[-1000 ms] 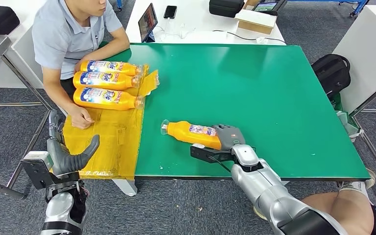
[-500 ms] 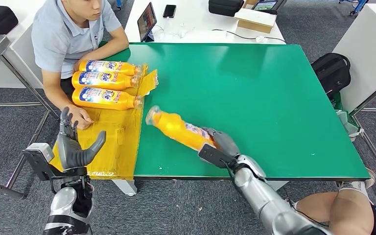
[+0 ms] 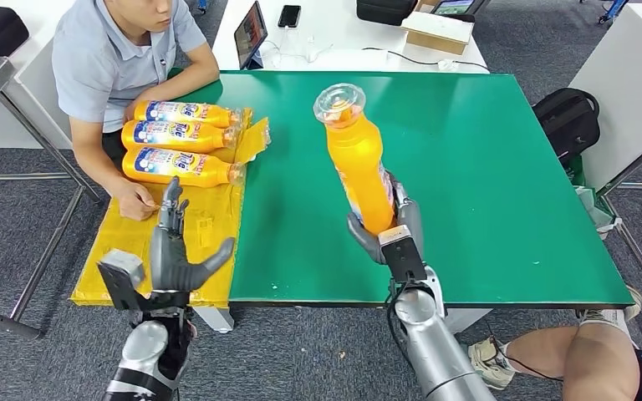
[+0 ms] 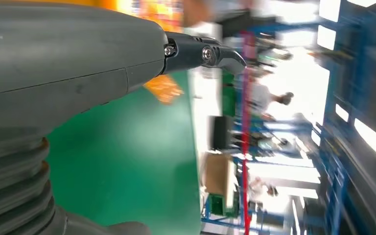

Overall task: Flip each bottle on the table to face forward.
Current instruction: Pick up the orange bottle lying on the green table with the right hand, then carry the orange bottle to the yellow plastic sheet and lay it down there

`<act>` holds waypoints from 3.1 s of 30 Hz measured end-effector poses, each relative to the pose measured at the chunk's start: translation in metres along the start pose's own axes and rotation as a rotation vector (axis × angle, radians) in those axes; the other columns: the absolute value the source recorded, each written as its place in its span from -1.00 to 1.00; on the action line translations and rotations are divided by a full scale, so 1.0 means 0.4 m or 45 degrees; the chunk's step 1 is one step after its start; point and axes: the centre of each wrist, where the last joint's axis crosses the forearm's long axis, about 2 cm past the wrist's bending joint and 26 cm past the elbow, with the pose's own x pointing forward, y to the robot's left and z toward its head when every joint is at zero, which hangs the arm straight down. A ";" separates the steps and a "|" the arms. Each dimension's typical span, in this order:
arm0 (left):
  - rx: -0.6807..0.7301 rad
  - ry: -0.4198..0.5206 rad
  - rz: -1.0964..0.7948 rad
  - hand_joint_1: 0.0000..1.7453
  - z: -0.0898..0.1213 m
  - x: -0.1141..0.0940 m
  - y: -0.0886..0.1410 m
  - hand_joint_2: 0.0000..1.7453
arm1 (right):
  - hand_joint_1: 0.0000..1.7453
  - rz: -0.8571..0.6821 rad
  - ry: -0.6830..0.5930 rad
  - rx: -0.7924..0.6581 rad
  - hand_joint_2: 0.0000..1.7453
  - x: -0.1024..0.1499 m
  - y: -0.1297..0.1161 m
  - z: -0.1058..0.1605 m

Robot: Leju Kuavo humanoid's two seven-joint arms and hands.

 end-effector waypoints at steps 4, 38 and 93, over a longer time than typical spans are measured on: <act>-0.096 -0.069 -0.044 -1.00 -0.003 0.014 -0.028 1.00 | 1.00 -0.055 -0.023 -0.024 1.00 0.025 0.028 -0.008; -0.246 -0.089 0.716 -1.00 -0.069 0.088 -0.102 1.00 | 1.00 0.238 -0.266 0.284 1.00 0.086 0.249 0.061; -0.322 0.268 0.533 1.00 -0.041 0.028 -0.104 1.00 | -1.00 0.283 -0.273 0.547 -1.00 0.079 0.320 0.107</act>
